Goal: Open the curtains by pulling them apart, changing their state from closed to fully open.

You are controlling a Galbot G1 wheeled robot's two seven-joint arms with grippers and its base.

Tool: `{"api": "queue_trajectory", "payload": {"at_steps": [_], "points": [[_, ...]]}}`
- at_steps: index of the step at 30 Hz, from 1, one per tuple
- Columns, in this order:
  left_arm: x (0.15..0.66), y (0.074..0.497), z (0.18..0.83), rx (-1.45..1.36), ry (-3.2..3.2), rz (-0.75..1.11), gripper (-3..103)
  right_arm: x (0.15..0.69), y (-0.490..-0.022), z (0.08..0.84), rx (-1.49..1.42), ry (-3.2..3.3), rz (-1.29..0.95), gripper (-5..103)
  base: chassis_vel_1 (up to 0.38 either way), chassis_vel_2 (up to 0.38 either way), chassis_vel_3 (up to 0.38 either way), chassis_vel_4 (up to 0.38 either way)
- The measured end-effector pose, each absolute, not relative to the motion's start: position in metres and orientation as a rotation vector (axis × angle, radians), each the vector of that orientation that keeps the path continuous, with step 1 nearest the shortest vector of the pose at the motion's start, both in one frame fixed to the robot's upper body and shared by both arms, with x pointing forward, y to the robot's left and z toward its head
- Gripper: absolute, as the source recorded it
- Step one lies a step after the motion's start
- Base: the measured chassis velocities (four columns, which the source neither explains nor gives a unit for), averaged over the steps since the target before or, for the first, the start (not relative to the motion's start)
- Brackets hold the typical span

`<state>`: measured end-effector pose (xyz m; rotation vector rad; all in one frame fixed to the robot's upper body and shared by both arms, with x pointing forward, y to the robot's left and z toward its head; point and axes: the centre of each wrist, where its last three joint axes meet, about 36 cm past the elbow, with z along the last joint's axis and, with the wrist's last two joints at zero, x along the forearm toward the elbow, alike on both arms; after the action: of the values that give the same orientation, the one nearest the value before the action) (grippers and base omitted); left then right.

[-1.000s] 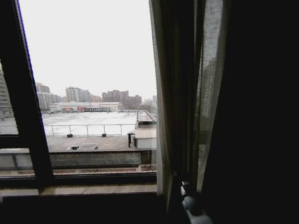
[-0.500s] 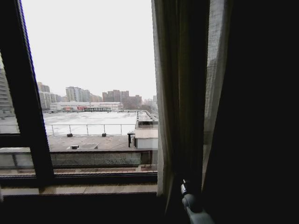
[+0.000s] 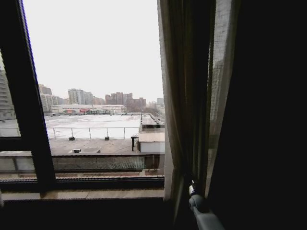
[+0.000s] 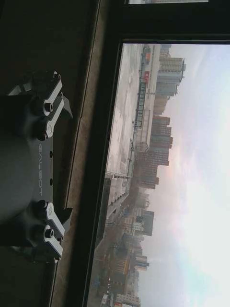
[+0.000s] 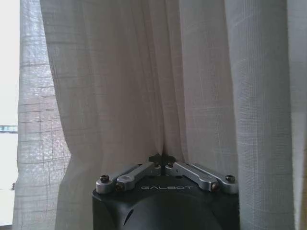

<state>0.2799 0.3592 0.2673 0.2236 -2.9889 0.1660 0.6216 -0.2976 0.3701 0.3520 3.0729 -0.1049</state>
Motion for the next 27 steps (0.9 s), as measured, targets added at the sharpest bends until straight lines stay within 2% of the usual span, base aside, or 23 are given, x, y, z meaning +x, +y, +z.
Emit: {"api": "queue_trajectory", "payload": {"at_steps": [12,27], "points": [[0.278,0.357,0.268,0.225,-2.99,0.16,100,0.65,-0.326,0.369,0.535,3.059,-0.052,0,0.0,0.0,0.0,0.0],[0.274,0.359,0.27,0.24,-2.99,0.159,100,0.661,-0.337,0.352,0.725,3.048,-0.031,0,0.0,0.0,0.0,0.0]]}}
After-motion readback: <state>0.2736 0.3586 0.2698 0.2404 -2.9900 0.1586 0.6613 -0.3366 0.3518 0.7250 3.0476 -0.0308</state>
